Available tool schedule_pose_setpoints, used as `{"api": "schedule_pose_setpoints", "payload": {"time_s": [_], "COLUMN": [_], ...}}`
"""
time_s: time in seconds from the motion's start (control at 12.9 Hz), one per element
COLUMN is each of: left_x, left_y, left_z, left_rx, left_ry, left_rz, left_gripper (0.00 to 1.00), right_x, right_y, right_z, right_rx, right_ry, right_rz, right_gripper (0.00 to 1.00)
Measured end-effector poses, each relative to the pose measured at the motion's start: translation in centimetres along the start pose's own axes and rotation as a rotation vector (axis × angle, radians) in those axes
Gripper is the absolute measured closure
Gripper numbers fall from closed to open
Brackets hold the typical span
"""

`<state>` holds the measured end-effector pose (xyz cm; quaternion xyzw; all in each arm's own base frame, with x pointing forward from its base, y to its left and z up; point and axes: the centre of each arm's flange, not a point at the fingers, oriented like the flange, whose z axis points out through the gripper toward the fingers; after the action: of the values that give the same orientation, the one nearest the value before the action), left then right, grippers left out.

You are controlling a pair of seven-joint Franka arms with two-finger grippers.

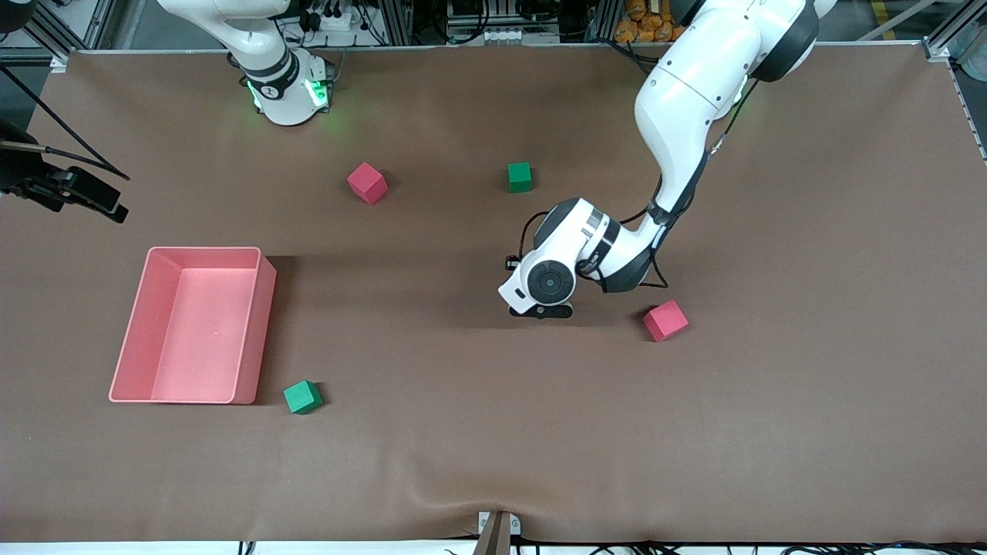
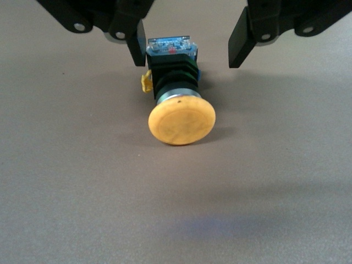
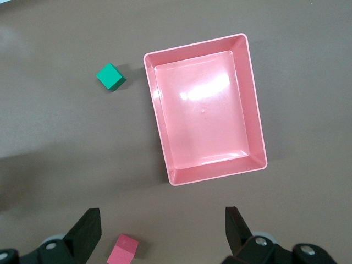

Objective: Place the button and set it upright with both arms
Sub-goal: 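Lift the button with the left gripper and rotate it cap-up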

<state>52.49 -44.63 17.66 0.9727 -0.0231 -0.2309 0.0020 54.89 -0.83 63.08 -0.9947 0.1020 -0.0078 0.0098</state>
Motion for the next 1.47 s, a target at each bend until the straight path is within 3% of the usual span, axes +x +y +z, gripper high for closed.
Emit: {"api": "schedule_pose_setpoints", "payload": {"time_s": [0.23,0.31,0.39,0.54,0.93,1.16,1.47], "left_x": [0.3,0.4,0.5,0.6,0.9,0.0,-4.0], "left_y": [0.0,0.0,0.0,0.1,0.4,0.8,-1.3], "left_z": [0.1,0.3,0.6,0.7,-0.7,-6.0,-17.4], "left_rx": [-0.007,-0.01,-0.012,-0.016,-0.033,-0.076,-0.108], "left_ry": [0.01,0.013,0.016,0.017,0.042,0.114,0.227], "left_rz": [-0.002,-0.003,-0.004,-0.004,-0.014,-0.02,-0.032], "left_gripper": [0.32,0.39,0.39,0.59,0.59,0.59,0.59], "right_x": [0.0,0.0,0.0,0.0,-0.2,-0.3,-0.3], "right_y": [0.0,0.0,0.0,-0.1,-0.1,-0.2,-0.2], "right_z": [0.0,0.0,0.0,0.0,0.2,0.2,0.2], "right_rx": [0.0,0.0,0.0,0.0,-0.002,-0.003,-0.003], "right_ry": [0.0,0.0,-0.001,-0.002,-0.02,-0.024,-0.025], "right_rz": [0.0,-0.001,-0.001,-0.022,-0.163,-0.166,-0.166], "right_gripper": [0.0,0.0,0.0,0.0,0.0,0.0,0.0]}}
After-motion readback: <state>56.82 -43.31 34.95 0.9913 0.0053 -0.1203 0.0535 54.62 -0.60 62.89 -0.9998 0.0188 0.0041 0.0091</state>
